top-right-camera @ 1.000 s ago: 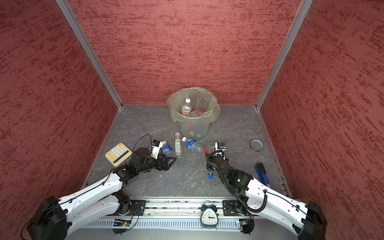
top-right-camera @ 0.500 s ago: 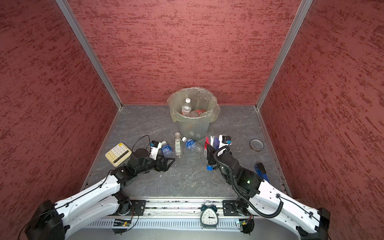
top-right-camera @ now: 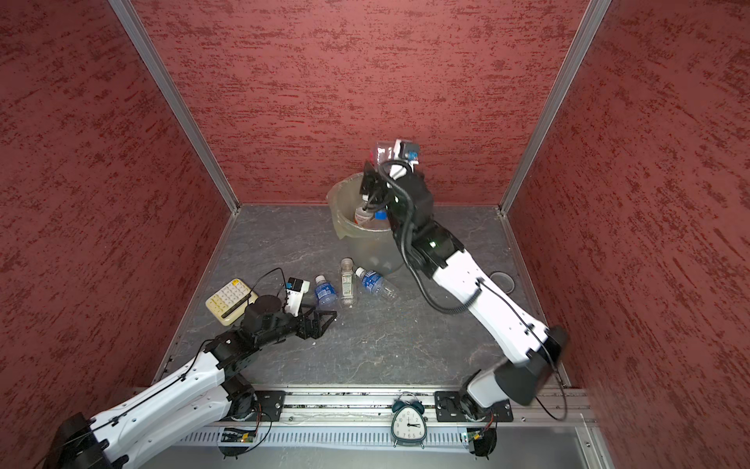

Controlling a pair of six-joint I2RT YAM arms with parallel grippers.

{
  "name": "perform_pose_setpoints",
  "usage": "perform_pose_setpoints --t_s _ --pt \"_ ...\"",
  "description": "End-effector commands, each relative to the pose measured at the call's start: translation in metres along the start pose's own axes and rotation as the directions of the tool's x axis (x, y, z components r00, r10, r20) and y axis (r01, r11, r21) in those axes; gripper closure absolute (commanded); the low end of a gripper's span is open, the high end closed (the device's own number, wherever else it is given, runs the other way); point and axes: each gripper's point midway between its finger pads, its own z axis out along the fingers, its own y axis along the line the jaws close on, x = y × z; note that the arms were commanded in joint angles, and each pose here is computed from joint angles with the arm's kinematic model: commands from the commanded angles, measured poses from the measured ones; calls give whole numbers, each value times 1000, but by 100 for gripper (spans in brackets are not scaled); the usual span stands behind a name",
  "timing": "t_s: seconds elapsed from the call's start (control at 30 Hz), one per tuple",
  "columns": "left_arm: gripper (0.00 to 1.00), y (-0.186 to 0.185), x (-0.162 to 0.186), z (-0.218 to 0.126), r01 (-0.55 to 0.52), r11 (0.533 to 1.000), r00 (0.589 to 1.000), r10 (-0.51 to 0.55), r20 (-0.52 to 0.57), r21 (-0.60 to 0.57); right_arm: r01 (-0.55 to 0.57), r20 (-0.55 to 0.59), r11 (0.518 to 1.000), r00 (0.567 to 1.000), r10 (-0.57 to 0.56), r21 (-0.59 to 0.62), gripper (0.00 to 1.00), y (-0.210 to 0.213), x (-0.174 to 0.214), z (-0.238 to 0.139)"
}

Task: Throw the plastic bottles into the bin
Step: 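Carry the pink-label bottle over the bin and open the right gripper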

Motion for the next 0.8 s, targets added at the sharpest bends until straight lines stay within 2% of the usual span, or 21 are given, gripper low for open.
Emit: perform_pose_setpoints --t_s 0.0,0.1,0.37,0.77 --pt "1 2 4 -3 15 1000 1000 -15 -8 -13 70 -116 997 991 -68 14 1 -8 31 45" --pt "1 3 4 -7 26 1000 1000 -26 3 -17 64 -92 998 994 -62 21 1 -8 23 45" --pt "1 22 10 -7 69 992 998 -69 8 -107 49 -33 999 998 -49 4 1 -20 -8 -2" --pt "1 25 1 -5 98 983 995 -97 9 -153 35 -66 999 997 -34 13 1 -48 16 -51"
